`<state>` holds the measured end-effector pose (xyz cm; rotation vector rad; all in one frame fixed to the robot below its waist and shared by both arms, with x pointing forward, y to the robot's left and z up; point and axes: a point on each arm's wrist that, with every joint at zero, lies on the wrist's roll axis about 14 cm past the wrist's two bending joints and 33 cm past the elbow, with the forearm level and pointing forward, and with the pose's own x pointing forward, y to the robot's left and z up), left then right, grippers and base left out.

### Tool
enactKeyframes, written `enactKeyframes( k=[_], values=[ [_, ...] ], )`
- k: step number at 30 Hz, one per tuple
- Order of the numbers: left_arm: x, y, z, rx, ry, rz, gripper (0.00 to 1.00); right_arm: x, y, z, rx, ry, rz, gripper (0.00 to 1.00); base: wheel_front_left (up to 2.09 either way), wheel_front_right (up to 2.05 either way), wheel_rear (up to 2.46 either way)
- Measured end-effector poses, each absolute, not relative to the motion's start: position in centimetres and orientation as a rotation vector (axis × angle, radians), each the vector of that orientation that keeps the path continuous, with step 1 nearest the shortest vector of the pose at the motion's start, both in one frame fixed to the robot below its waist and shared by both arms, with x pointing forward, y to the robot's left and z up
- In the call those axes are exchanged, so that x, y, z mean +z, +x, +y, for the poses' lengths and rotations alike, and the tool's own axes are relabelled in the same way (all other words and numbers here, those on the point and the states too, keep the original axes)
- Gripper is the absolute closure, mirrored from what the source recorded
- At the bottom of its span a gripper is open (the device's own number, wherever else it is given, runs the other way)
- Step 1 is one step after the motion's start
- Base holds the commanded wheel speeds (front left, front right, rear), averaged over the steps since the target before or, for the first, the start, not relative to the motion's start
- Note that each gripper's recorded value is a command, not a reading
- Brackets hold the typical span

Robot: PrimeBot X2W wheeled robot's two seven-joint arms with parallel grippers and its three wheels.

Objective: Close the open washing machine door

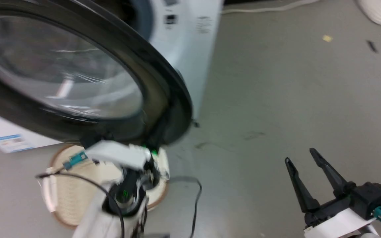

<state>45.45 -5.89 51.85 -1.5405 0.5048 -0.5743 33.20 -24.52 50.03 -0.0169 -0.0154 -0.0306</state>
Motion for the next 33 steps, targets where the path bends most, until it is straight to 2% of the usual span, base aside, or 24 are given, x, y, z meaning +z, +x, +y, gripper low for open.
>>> enactKeyframes(
  k=[10,16,17,18,19,27,33],
  values=[
    [52.1,53.5,-11.1,-0.479,-1.61,0.425,1.0,48.9,30.2,-28.1,-0.2,-0.02,0.049,0.0,0.0,0.0,0.0],
    [51.5,54.5,-11.1,-0.446,-1.586,0.422,1.0,49.1,29.9,-28.7,-0.219,-0.026,0.046,0.0,0.0,0.0,0.0],
    [51.8,54.4,-10.9,-0.454,-1.57,0.41,0.68,49.2,30.0,-28.6,-0.213,-0.026,0.04,0.0,0.0,0.0,0.0],
    [52.2,54.2,-10.6,-0.466,-1.547,0.394,0.15,49.4,30.2,-28.5,-0.205,-0.025,0.032,0.0,0.0,0.0,0.0],
    [52.6,53.9,-10.2,-0.479,-1.518,0.375,0.0,49.6,30.4,-28.3,-0.197,-0.026,0.024,0.0,0.0,0.0,0.0],
    [50.4,48.3,-4.6,-0.52,-1.138,0.274,0.0,50.7,31.7,-26.2,-0.098,-0.024,-0.031,0.0,0.0,0.0,0.0],
    [50.1,44.8,2.5,-0.448,-0.919,0.155,0.0,51.2,32.5,-23.9,-0.005,-0.018,-0.061,0.0,0.0,0.0,0.0]
  ],
)
